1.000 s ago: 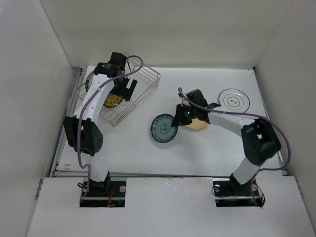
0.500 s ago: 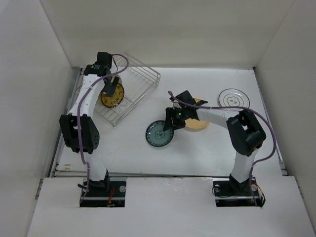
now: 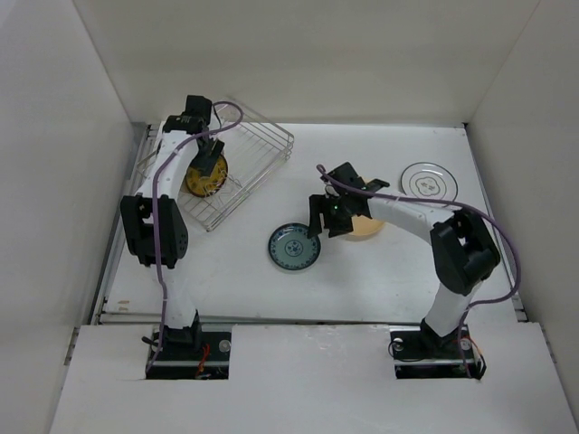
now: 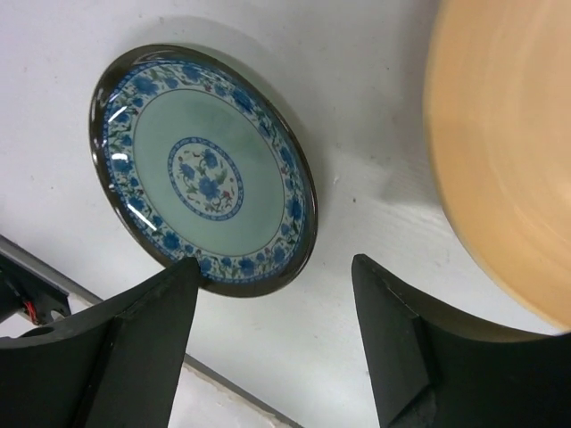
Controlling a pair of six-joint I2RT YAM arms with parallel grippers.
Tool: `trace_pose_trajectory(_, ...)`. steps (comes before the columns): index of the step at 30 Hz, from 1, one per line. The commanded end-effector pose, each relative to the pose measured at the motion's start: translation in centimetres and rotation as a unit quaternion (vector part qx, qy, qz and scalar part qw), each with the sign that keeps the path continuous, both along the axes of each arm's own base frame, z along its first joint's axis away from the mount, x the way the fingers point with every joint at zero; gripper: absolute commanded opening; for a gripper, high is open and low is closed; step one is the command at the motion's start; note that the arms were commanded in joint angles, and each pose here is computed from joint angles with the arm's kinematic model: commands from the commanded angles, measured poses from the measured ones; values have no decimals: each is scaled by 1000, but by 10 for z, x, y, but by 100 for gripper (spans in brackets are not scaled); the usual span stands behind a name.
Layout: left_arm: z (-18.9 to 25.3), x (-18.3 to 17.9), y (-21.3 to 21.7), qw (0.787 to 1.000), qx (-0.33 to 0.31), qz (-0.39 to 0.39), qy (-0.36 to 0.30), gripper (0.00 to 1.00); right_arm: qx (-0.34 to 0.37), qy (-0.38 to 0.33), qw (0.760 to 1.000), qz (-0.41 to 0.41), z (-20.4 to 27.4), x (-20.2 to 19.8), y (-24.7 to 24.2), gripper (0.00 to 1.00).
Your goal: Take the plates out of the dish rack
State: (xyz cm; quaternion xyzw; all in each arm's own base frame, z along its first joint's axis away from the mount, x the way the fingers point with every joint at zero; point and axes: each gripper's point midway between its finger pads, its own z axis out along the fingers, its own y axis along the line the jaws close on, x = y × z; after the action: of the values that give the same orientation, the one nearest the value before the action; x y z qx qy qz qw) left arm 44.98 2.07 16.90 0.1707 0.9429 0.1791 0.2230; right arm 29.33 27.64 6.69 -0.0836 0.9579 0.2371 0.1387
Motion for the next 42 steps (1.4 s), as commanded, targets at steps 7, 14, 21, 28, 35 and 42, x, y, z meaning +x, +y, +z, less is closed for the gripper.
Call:
trace_pose_trajectory(7,11,20,-10,999,-32,-5,-24,61,15,-78,997,-12,67,10,-4,75)
trace_pose_trajectory(14,2,29,0,994,-101,34,-25,55,9,-114,993,-24,93,18,-10,75)
trace_pose_trajectory(21,-2,32,1,994,-104,25,-22,52,14,-139,990,-27,109,19,-14,75)
trace_pose_trajectory(28,-12,30,2,993,-106,42,-11,23,6,-139,990,-25,110,14,-20,75)
trace_pose_trajectory(35,-14,20,5,993,-101,58,0,0,8,-155,987,-32,121,17,-22,75)
trace_pose_trajectory(42,42,15,3,990,-114,58,-58,0,13,-168,985,-36,133,18,-23,75)
